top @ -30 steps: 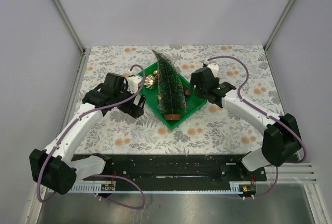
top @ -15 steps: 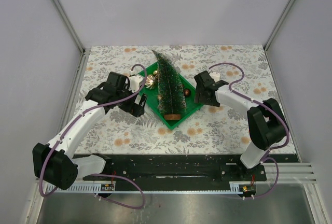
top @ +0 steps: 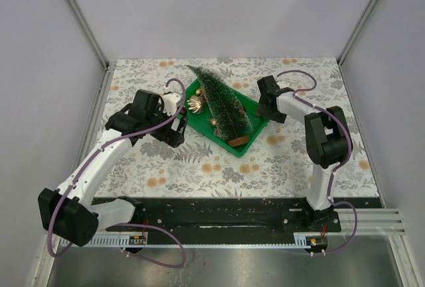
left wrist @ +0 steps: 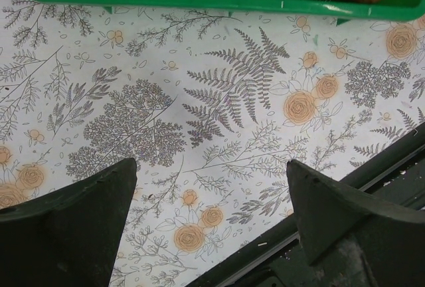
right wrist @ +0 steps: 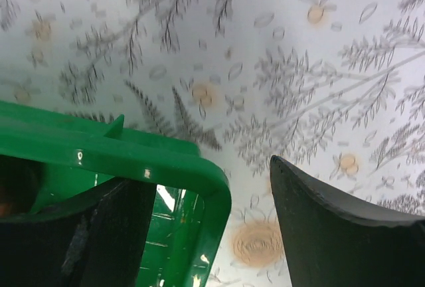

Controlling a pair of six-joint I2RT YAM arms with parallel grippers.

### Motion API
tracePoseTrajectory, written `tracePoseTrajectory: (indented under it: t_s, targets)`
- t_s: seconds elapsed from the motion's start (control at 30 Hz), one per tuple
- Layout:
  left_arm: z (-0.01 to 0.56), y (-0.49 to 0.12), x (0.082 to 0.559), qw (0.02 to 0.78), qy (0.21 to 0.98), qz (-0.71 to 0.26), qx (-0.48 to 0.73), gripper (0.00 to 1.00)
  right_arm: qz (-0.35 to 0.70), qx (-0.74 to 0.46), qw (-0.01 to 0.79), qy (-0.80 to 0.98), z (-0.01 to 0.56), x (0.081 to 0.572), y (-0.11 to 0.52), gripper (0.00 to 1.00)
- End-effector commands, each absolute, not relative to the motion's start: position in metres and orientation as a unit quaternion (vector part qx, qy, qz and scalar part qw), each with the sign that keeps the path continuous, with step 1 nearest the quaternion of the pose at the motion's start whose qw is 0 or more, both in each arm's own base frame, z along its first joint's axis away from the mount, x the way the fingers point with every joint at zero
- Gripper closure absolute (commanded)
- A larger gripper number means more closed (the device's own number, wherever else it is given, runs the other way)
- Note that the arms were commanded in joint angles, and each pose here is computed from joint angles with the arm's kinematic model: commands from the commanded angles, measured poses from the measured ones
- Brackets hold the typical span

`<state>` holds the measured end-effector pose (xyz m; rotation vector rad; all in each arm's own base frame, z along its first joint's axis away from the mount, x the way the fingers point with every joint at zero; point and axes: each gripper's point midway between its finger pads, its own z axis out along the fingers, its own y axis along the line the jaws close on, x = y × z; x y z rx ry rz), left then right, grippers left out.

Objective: Decorate the small christmas tree

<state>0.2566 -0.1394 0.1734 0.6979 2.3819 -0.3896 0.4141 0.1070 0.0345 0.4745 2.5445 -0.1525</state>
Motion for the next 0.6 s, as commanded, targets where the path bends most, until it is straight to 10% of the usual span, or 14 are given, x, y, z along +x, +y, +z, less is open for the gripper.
tracePoseTrajectory:
  t_s: [0.0,0.3,0.57]
  targets:
    - [0.199,-0.136,0.263,0.351,0.888,-0.133,0.265,0.01,-0.053,0.192,0.32,0.926,0.06,0.457,0.099,0.24]
    - [0.206,-0.131,0.264,0.356,0.889,-0.121,0.261,0.01,-0.018,0.193,0.34,0.92,0.088,0.485,0.105,0.21]
    - [0.209,-0.128,0.26,0.362,0.886,-0.115,0.264,0.01,0.136,0.156,0.464,0.861,0.224,0.465,0.138,0.15]
